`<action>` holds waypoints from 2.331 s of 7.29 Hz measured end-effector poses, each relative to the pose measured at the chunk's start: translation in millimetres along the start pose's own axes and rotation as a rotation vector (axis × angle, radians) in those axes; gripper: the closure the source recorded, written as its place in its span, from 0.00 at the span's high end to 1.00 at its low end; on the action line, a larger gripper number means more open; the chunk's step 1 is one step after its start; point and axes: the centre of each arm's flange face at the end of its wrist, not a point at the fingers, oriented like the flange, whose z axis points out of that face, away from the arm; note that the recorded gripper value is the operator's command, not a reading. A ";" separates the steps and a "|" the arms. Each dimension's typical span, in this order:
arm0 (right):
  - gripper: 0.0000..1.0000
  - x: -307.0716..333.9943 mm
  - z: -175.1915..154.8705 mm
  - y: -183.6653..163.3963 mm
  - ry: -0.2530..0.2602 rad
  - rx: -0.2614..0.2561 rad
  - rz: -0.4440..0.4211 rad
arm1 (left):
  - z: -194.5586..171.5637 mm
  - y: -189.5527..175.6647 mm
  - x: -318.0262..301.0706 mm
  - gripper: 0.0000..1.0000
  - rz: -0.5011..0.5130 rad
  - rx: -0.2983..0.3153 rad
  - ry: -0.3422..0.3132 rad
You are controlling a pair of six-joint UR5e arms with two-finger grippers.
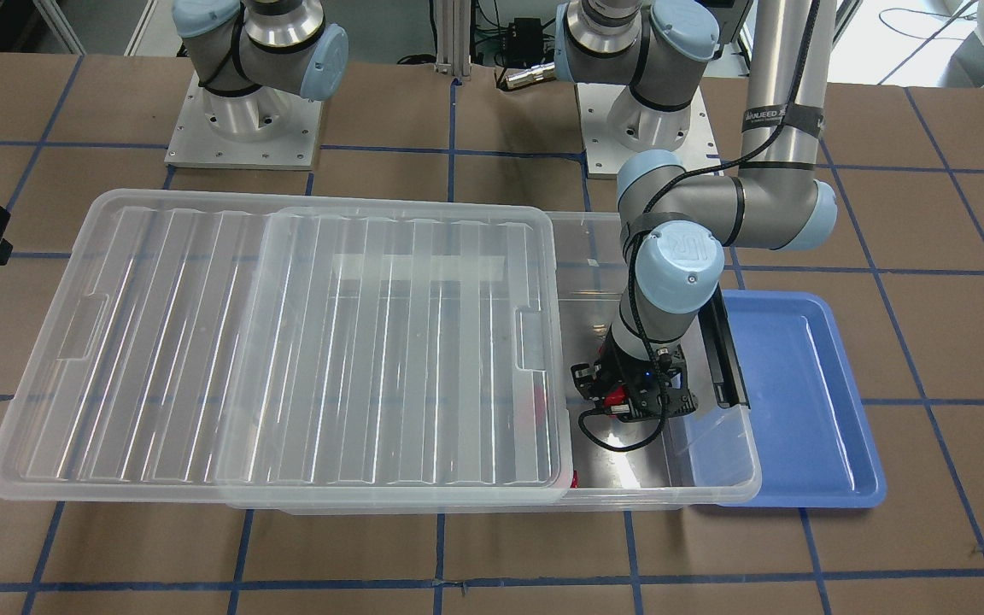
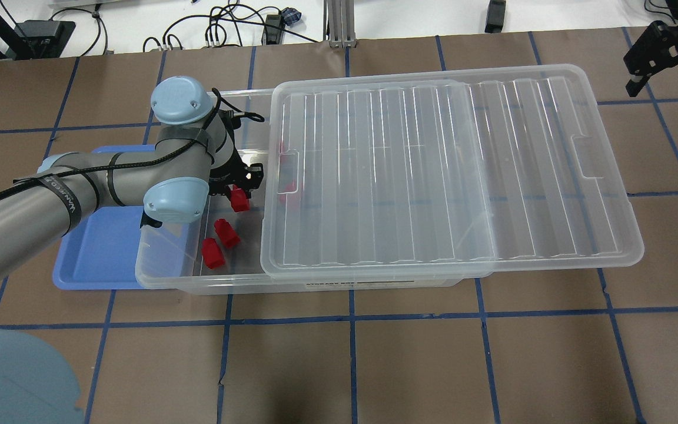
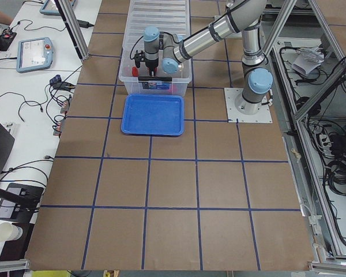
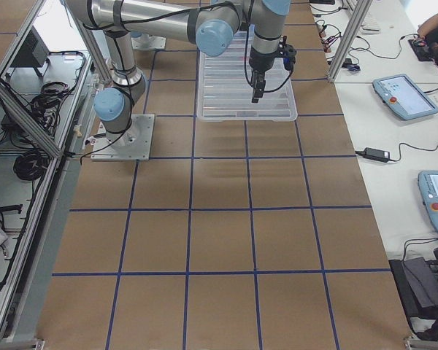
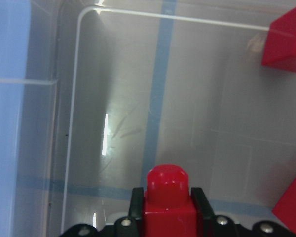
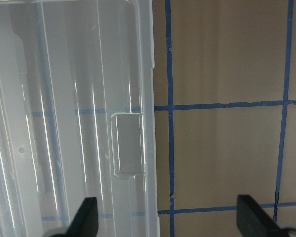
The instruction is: Place red block in blue tray from box
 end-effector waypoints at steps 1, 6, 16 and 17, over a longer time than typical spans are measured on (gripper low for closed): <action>1.00 0.0 -0.2 -0.1 0.000 0.000 0.001 | -15.4 -5.4 0.4 0.00 -0.001 -0.007 -0.001; 1.00 -0.3 0.8 0.8 -0.001 -0.003 0.001 | -117.7 -29.6 -2.4 0.00 0.009 -0.050 -0.018; 1.00 4.8 12.9 -3.0 0.003 -0.019 -0.008 | -83.4 -65.1 -250.4 0.00 0.249 -0.129 0.100; 1.00 6.8 15.6 -4.6 0.006 -0.023 -0.008 | -53.7 -59.8 -255.8 0.00 0.256 -0.136 0.112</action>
